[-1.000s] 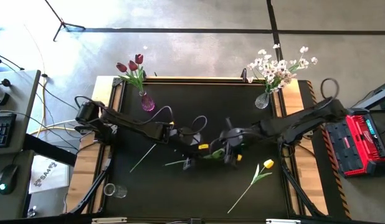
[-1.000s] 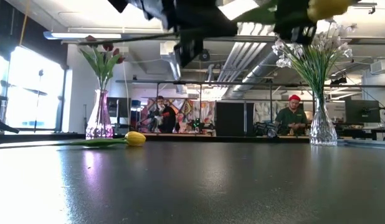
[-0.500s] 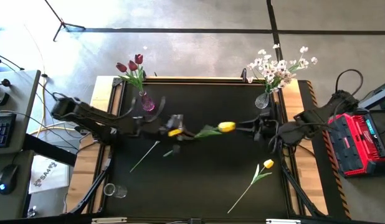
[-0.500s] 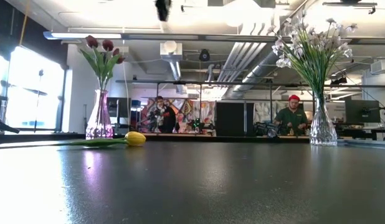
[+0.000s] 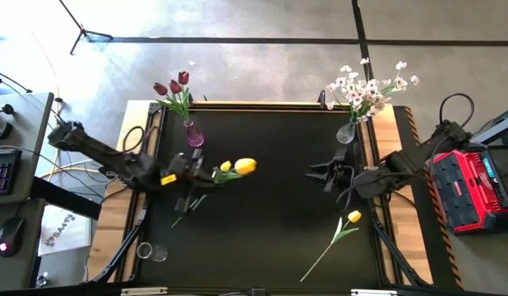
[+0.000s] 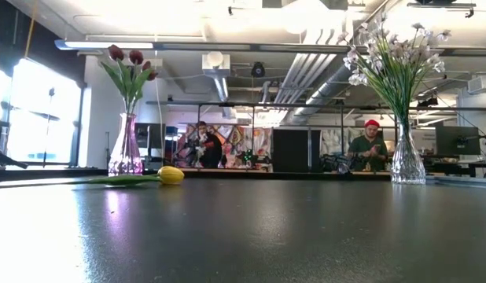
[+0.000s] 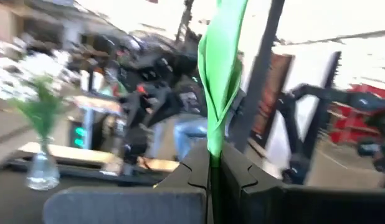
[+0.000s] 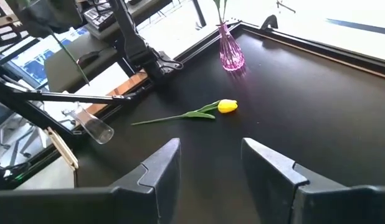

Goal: Sort flowers into vase by color
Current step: Put the middle yellow tulip flower into the bottom left transparent vase

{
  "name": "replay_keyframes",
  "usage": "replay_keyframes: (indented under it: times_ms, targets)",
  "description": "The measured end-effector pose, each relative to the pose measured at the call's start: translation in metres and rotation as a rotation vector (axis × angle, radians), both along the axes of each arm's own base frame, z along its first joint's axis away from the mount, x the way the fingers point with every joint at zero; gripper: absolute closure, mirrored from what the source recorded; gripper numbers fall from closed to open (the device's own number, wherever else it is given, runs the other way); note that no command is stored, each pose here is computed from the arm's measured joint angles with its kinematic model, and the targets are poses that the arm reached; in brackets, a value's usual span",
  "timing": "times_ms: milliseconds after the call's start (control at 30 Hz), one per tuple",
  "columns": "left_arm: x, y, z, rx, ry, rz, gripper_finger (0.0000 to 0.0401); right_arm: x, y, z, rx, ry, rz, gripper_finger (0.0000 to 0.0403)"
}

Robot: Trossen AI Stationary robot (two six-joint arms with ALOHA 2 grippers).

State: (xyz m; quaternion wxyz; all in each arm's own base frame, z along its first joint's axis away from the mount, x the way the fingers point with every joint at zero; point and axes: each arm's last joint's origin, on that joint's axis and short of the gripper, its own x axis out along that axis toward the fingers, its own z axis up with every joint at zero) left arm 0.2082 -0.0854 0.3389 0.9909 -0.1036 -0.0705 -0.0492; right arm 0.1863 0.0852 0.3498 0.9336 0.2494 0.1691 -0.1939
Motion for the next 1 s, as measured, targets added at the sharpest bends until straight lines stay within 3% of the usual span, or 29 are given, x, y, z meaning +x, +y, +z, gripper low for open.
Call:
replay_keyframes:
  times_ms: [200,367,800,1000]
  targets:
    - [-0.026,-0.008,-0.006,-0.002,-0.082,0.116,0.0401,0.000,0.000,0.001,0.019,-0.019,-0.028,0.0245]
    - [-0.034,-0.012,-0.019,-0.060,-0.111,0.182,0.0401,0.006,0.004,0.003,0.098,-0.069,-0.023,0.0245]
    - [-0.011,-0.018,-0.034,-0.111,-0.121,0.249,0.0401,0.090,0.045,-0.002,0.058,-0.388,0.197,0.0245]
    - [0.007,-0.020,-0.045,-0.141,-0.141,0.196,0.0401,0.117,0.047,-0.016,0.075,-0.446,0.257,0.0245]
